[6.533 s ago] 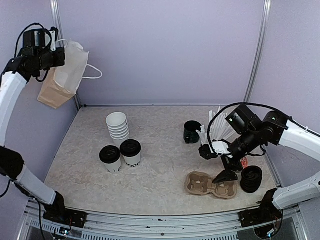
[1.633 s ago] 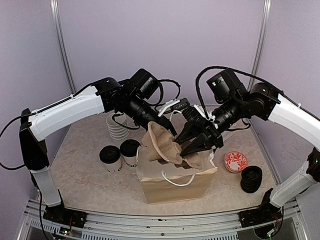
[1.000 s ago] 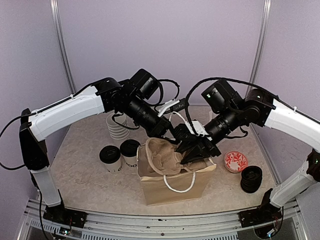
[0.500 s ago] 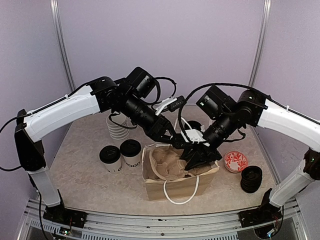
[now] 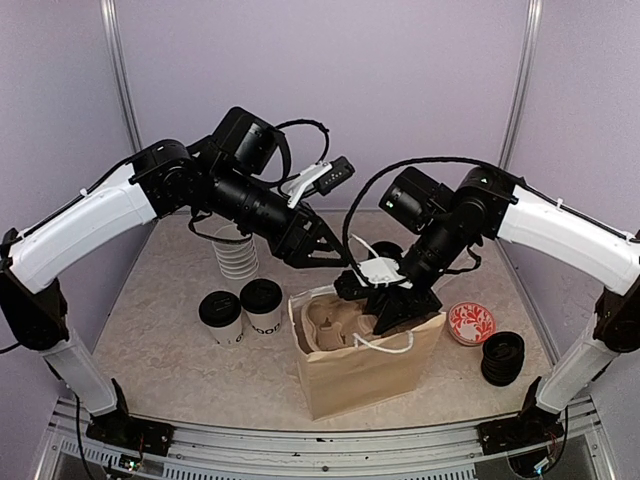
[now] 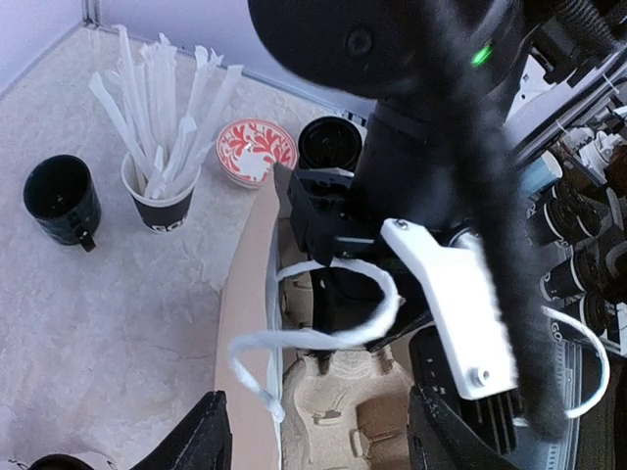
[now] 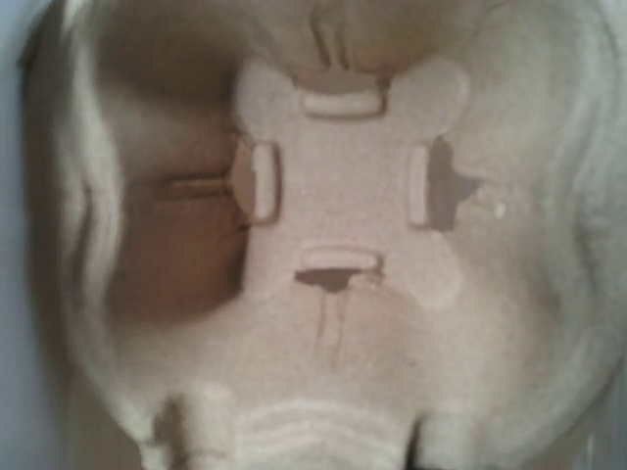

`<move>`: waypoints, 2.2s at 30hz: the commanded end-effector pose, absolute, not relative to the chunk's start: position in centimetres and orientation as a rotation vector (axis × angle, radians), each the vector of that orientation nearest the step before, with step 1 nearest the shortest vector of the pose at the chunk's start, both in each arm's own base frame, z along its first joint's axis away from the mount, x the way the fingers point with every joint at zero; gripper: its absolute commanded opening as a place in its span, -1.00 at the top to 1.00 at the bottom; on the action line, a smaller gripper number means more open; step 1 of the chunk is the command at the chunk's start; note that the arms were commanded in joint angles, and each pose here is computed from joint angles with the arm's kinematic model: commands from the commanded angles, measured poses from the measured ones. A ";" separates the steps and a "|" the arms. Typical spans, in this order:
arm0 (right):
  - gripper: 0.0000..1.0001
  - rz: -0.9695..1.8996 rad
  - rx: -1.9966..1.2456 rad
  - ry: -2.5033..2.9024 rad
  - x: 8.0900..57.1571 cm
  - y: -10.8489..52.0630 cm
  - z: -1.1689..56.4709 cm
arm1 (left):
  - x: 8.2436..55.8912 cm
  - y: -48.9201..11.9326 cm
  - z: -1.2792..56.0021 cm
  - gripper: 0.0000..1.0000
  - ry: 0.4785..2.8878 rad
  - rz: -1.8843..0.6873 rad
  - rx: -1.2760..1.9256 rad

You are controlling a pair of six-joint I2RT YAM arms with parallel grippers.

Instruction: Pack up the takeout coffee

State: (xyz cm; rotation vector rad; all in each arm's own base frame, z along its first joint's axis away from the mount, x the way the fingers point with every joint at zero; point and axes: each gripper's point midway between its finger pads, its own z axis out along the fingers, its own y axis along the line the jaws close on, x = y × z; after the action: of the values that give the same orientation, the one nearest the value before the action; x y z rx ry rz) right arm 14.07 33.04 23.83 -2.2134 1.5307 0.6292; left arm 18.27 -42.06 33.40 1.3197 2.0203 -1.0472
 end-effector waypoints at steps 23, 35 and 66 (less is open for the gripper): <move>0.53 0.319 -2.469 1.788 13.3 31.1 14.4 | 25.2 -33.3 39.0 -0.40 1.806 -0.885 0.973; 0.35 0.327 -2.506 1.800 12.9 31.4 13.3 | 25.3 -32.1 37.3 -0.40 1.813 -0.889 0.980; -0.34 0.324 -2.296 1.462 13.2 31.7 27.1 | 22.0 -41.7 35.2 -0.42 1.769 -1.046 1.122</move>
State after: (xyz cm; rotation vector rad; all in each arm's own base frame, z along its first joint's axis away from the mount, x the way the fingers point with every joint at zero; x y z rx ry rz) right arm 13.92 32.05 25.39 -2.3062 1.5224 0.3196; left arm 20.82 -39.43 33.28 1.1724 1.8473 -0.9972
